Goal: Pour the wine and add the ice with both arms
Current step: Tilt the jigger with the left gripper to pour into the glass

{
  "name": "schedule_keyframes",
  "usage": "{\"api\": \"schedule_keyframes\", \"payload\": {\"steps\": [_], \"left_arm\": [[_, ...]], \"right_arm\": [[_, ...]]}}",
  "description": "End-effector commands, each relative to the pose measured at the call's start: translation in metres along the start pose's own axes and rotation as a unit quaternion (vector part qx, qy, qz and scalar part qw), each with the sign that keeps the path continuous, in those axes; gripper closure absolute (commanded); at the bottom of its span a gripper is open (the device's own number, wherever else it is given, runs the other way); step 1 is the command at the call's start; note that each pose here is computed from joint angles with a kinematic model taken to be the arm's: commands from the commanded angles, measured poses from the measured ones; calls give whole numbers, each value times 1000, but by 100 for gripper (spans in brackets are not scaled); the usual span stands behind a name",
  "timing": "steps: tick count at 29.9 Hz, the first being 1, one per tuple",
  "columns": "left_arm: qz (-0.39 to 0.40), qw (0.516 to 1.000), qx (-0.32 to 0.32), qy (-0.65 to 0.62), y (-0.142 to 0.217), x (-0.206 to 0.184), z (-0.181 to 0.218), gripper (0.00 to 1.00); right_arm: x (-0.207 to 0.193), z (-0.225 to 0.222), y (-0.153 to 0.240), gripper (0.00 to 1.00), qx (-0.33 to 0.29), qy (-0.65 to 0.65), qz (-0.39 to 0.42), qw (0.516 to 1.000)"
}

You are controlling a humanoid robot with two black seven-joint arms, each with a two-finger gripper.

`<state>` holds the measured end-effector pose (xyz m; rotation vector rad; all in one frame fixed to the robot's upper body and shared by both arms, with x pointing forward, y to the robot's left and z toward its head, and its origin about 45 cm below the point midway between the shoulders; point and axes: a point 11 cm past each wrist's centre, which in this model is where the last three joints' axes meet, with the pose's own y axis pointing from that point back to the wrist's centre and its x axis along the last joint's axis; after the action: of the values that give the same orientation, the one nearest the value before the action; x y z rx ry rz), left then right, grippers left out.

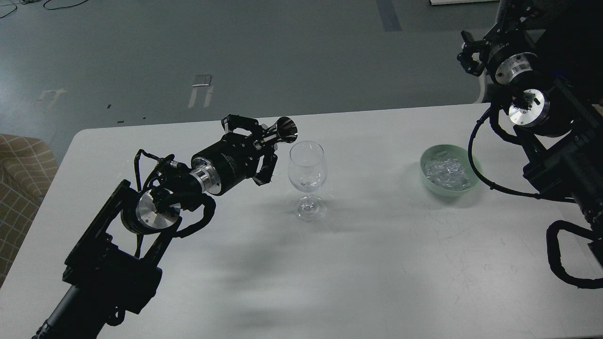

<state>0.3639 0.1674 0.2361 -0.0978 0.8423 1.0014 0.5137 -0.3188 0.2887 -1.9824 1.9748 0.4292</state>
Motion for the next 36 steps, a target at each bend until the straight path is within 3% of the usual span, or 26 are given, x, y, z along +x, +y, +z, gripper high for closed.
{"api": "schedule_keyframes", "payload": {"steps": [1,36], "left_arm": [[-3,1000,-3,-6,-1,-3,3,100],[10,996,-13,-89,-4,-7,7,100]], "right_arm": [[0,0,0,0,0,0,0,1000],[1,-2,0,0,1,1,0,1000]]}}
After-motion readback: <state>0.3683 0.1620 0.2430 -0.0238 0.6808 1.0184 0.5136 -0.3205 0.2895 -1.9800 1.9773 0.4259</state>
